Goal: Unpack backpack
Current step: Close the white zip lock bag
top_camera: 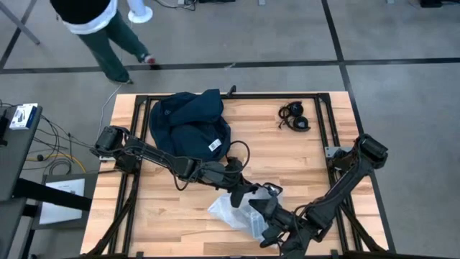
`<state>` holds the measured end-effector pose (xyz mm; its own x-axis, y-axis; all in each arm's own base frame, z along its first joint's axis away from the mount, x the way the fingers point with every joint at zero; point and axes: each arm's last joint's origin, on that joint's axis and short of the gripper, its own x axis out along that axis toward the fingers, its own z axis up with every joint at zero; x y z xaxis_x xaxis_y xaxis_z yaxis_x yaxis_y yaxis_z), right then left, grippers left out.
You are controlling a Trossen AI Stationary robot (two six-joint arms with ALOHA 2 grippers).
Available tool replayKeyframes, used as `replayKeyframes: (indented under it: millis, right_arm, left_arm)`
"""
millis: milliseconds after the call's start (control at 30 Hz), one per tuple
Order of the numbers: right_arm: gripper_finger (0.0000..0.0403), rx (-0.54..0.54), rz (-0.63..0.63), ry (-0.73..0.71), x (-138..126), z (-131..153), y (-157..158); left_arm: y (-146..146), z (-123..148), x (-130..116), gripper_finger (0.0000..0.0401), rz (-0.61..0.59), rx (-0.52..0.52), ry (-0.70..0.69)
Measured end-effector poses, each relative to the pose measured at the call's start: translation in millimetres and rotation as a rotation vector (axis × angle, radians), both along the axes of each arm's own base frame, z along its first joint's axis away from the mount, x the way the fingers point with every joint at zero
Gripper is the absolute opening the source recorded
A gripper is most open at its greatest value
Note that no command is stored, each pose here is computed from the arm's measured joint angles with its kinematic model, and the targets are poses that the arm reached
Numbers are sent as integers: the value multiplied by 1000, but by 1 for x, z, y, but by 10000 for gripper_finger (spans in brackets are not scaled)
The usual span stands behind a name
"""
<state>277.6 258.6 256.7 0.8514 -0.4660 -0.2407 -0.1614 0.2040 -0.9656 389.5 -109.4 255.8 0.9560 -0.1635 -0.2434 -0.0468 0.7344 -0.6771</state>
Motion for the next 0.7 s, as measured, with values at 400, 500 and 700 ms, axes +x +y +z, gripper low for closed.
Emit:
replayKeyframes:
  millis: [400,500,700]
  right_arm:
    - [102,-89,-14,-24,-3,16,8]
    - [102,-30,-13,-82,-6,35,17]
    - [102,106,-24,-155,-23,50,22]
  left_arm:
    - [5,0,1,0,12,3,-1]
    - [10,0,3,0,26,4,0]
    - [15,1,1,0,34,32,14]
